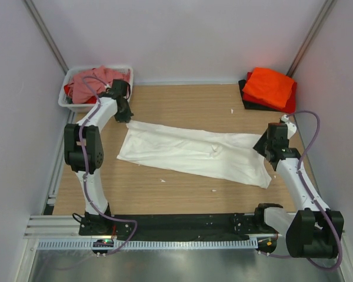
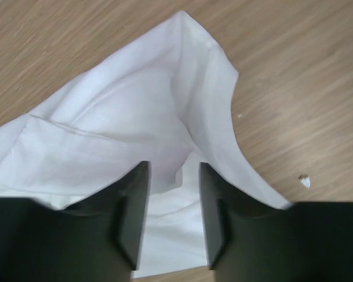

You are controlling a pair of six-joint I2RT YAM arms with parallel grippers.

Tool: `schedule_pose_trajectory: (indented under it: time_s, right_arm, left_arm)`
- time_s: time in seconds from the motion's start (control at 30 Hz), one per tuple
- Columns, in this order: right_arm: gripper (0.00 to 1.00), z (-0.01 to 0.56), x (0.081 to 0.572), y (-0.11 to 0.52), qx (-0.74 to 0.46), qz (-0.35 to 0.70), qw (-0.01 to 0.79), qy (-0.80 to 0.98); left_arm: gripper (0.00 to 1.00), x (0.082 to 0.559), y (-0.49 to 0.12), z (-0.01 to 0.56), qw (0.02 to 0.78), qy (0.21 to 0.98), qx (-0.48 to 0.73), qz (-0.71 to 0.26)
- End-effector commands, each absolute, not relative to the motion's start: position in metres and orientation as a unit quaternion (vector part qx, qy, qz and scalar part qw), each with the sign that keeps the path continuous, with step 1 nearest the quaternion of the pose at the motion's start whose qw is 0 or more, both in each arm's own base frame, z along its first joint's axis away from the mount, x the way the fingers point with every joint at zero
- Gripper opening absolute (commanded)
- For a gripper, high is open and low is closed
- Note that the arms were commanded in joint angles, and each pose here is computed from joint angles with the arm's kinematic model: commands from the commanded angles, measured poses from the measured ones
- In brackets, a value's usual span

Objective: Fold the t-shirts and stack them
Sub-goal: Fold the tshirt

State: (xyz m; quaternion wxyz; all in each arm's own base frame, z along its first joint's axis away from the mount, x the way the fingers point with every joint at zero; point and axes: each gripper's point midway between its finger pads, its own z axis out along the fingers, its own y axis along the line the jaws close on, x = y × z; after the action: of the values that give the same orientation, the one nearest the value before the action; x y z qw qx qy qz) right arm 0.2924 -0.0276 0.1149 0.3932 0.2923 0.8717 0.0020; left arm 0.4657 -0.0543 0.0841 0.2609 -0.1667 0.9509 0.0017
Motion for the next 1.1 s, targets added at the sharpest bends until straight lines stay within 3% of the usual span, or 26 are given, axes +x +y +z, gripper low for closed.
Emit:
schedule_pose_trajectory:
  time_s: [0.0, 0.03, 0.07, 0.1, 0.17, 0.2, 0.43, 0.7, 0.9, 1.07]
  right_arm:
    - [0.62, 0.105, 0.281, -0.042, 0.351, -0.032, 0.386, 0.853]
    - [0.75, 0.099, 0.276, -0.045, 0.362, -0.044, 0.371, 0.854]
    - [0.80, 0.100, 0.276, -0.047, 0.367, -0.049, 0.370, 0.852]
    - [0.82, 0.100, 0.275, -0.048, 0.370, -0.054, 0.367, 0.852]
    - [0.85, 0.106, 0.274, -0.052, 0.373, -0.062, 0.373, 0.847]
    - [0.85, 0.108, 0.274, -0.051, 0.373, -0.059, 0.375, 0.846]
    - [0.85, 0.104, 0.282, -0.002, 0.345, 0.067, 0.377, 0.857]
    - [0.85, 0.060, 0.299, 0.045, 0.303, 0.081, 0.295, 0.903]
    - [0.86, 0.025, 0.321, 0.063, 0.266, 0.070, 0.231, 0.933]
    - [0.86, 0.010, 0.372, 0.067, 0.240, 0.052, 0.206, 0.947]
  left_arm:
    - [0.12, 0.452, -0.039, 0.105, 0.261, 0.951, -0.165, 0.033]
    - [0.19, 0.449, -0.035, 0.107, 0.260, 0.950, -0.166, 0.044]
    - [0.26, 0.447, -0.032, 0.111, 0.261, 0.949, -0.168, 0.051]
    - [0.42, 0.445, -0.030, 0.118, 0.266, 0.947, -0.173, 0.056]
    - [0.55, 0.441, -0.029, 0.133, 0.280, 0.941, -0.181, 0.055]
    - [0.57, 0.441, -0.029, 0.138, 0.286, 0.939, -0.184, 0.053]
    - [0.55, 0.450, -0.062, 0.140, 0.305, 0.938, -0.163, 0.028]
    - [0.49, 0.451, -0.125, 0.087, 0.254, 0.960, -0.112, 0.022]
    - [0.45, 0.422, -0.137, 0.048, 0.207, 0.971, -0.117, 0.036]
    - [0.42, 0.375, -0.125, 0.011, 0.145, 0.978, -0.135, 0.065]
